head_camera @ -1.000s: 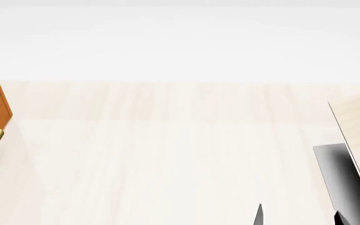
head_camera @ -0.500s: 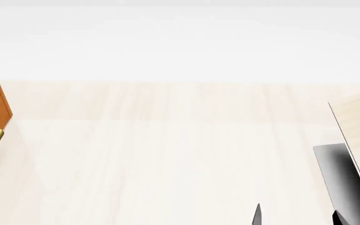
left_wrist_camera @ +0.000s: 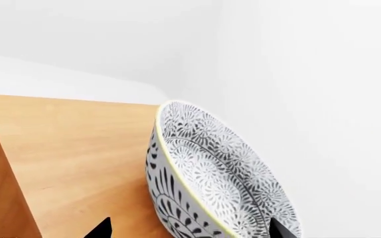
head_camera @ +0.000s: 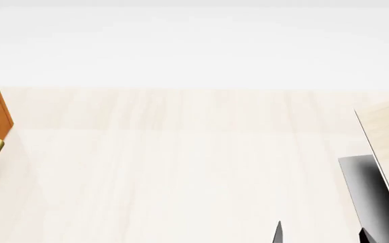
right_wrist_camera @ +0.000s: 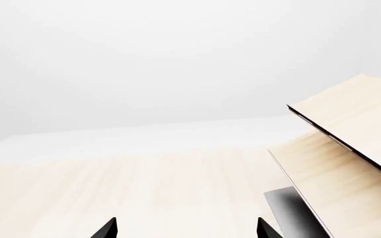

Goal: Close the top drawer of the cabinet and put the bowl on top of it.

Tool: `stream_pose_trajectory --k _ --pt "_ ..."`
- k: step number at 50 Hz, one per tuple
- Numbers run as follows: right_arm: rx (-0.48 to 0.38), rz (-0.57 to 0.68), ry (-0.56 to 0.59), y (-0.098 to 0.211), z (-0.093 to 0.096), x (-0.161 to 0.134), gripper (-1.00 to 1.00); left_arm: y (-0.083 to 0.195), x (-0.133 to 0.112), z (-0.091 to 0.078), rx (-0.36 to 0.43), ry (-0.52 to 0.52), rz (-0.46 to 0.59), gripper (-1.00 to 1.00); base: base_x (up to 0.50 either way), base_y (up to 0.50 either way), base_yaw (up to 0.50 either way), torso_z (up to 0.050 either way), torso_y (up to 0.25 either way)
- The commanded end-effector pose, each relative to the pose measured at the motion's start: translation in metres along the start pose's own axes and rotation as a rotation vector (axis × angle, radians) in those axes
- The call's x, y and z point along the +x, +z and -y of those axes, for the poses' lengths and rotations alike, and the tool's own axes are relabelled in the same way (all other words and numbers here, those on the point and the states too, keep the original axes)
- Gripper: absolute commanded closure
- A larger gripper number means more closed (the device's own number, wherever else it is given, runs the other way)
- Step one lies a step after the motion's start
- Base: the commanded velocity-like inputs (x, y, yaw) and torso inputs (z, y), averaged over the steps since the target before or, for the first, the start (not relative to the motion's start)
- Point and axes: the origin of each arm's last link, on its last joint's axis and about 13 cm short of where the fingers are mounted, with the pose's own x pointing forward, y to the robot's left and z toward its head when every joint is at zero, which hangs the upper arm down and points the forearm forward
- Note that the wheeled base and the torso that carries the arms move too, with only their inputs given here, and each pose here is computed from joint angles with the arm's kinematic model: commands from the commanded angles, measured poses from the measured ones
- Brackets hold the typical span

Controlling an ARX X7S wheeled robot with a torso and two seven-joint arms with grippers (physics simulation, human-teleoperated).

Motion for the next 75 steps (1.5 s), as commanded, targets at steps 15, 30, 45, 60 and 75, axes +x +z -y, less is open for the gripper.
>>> stream_pose_trajectory --k 15,30,45,60,75 --pt "0.005 -0.002 0.003 -0.002 0.001 0.000 -1.00 -0.006 -0.038 -0.007 0.036 -0.072 0.056 -1.00 0.00 0.00 0.00 0.000 0.000" --pt "0.006 0.003 0.006 0.000 0.001 -0.003 -1.00 -0.009 -0.063 -0.014 0.064 -0.127 0.074 -1.00 0.00 0.00 0.00 0.000 0.000" --pt "0.004 -0.005 0.011 -0.003 0.000 0.000 -1.00 -0.020 -0.082 -0.022 0.143 -0.166 0.101 -1.00 0.00 0.00 0.00 0.000 0.000" --pt "0.007 -0.012 0.012 -0.006 0.000 0.000 -1.00 -0.033 -0.115 -0.021 0.319 -0.258 0.154 -1.00 0.00 0.00 0.00 0.000 0.000" --pt "0.010 -0.016 0.010 -0.007 0.001 0.000 -1.00 -0.044 -0.128 -0.030 0.440 -0.282 0.162 -1.00 0.00 0.00 0.00 0.000 0.000"
